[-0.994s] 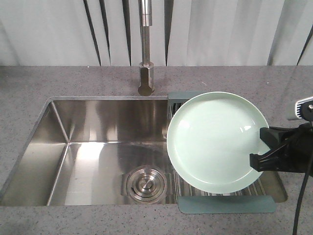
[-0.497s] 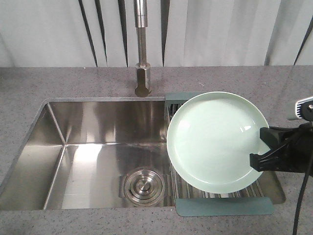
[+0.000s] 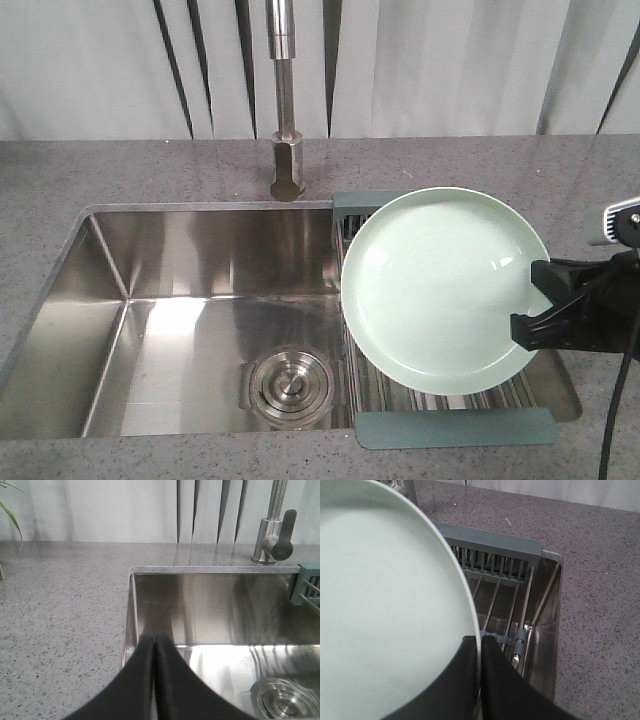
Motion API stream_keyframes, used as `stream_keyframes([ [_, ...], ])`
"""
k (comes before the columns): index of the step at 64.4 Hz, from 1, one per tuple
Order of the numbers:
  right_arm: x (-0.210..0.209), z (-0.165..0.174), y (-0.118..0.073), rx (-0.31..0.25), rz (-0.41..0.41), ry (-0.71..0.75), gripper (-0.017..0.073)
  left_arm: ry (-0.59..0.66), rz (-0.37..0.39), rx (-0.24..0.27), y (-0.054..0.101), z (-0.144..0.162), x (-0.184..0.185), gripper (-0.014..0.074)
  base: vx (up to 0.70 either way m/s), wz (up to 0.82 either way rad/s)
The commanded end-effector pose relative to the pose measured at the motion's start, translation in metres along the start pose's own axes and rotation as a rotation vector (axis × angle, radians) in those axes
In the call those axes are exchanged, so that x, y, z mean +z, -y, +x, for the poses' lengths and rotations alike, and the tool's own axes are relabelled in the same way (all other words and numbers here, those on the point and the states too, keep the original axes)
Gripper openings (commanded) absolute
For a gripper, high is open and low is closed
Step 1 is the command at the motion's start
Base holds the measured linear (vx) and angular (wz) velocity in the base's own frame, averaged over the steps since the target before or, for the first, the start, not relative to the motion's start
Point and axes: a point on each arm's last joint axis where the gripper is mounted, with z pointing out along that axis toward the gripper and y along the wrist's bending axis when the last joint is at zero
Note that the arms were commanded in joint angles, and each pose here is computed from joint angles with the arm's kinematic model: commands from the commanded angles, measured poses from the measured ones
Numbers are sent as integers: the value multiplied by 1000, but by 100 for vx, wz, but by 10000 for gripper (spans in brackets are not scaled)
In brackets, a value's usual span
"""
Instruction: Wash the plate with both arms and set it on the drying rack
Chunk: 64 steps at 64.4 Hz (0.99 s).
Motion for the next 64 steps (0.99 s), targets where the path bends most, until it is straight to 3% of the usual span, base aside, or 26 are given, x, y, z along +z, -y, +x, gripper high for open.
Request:
stream_keyframes([
  [1,-6,-17,2,-4,16,114,-5,66,18,0,1,-2,0,4,2,-1],
  [64,-6,-17,2,-4,16,114,-5,66,18,0,1,-2,0,4,3,-1],
])
